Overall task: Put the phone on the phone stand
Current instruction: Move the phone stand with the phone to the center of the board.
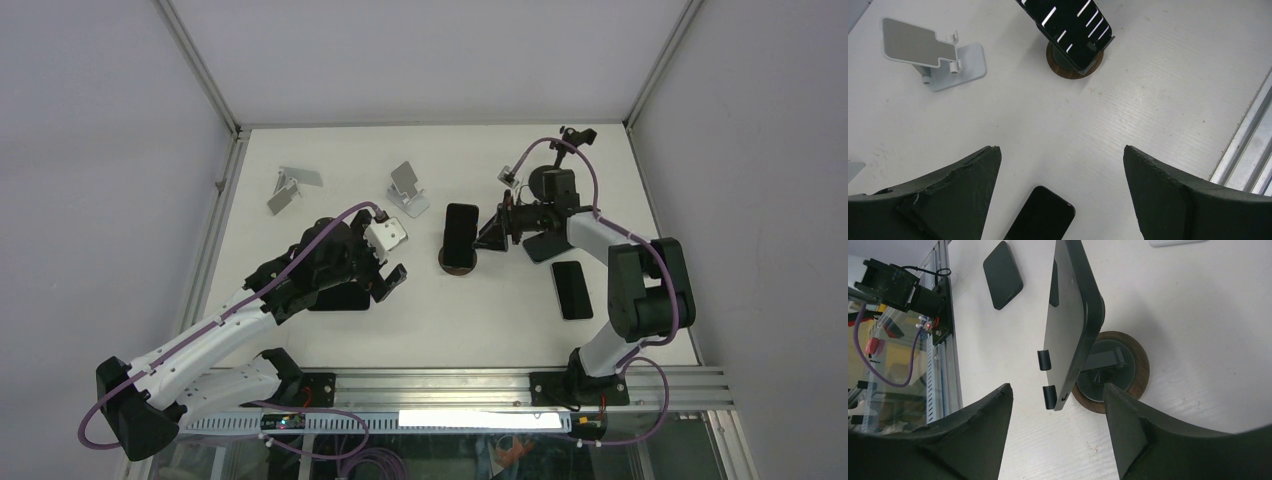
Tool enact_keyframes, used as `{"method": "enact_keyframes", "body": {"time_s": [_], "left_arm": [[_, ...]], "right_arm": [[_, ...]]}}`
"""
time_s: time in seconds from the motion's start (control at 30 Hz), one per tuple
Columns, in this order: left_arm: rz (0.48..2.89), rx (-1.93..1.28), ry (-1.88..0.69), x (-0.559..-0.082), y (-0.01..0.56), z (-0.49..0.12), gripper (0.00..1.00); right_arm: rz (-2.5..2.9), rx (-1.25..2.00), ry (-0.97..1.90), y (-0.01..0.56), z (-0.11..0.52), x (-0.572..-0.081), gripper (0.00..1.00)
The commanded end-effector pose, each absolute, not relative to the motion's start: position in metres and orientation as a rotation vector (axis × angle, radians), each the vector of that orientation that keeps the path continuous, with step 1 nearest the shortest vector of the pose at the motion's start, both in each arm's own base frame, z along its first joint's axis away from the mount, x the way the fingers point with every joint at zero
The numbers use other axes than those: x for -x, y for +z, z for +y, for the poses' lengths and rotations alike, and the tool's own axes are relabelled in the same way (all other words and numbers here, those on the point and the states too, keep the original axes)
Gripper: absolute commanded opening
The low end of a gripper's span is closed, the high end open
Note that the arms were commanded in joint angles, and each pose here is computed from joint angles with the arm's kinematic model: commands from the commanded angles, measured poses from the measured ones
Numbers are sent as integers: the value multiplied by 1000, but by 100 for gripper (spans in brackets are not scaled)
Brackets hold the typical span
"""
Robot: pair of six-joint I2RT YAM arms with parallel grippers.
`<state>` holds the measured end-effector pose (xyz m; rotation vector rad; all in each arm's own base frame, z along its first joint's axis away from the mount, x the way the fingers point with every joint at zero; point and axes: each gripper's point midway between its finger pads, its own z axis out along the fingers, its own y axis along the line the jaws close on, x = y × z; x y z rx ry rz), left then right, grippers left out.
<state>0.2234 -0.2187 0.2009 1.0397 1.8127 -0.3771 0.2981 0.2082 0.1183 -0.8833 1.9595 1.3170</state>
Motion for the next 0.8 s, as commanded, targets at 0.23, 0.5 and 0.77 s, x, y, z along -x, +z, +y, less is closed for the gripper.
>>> {"method": "enact_keyframes", "body": {"time_s": [0.23, 0.5, 0.77], "left_arm": [[1796, -1029, -373, -228, 207, -218, 96], [1796, -1027, -367, -228, 207, -217, 97], [1797, -1029, -369, -228, 206, -217, 97]], "right_arm": [[1998, 778, 1356, 117, 222, -303, 67], [2038, 776, 1394, 100, 232, -294, 63], [2050, 792, 1398, 94, 236, -292, 52]]}}
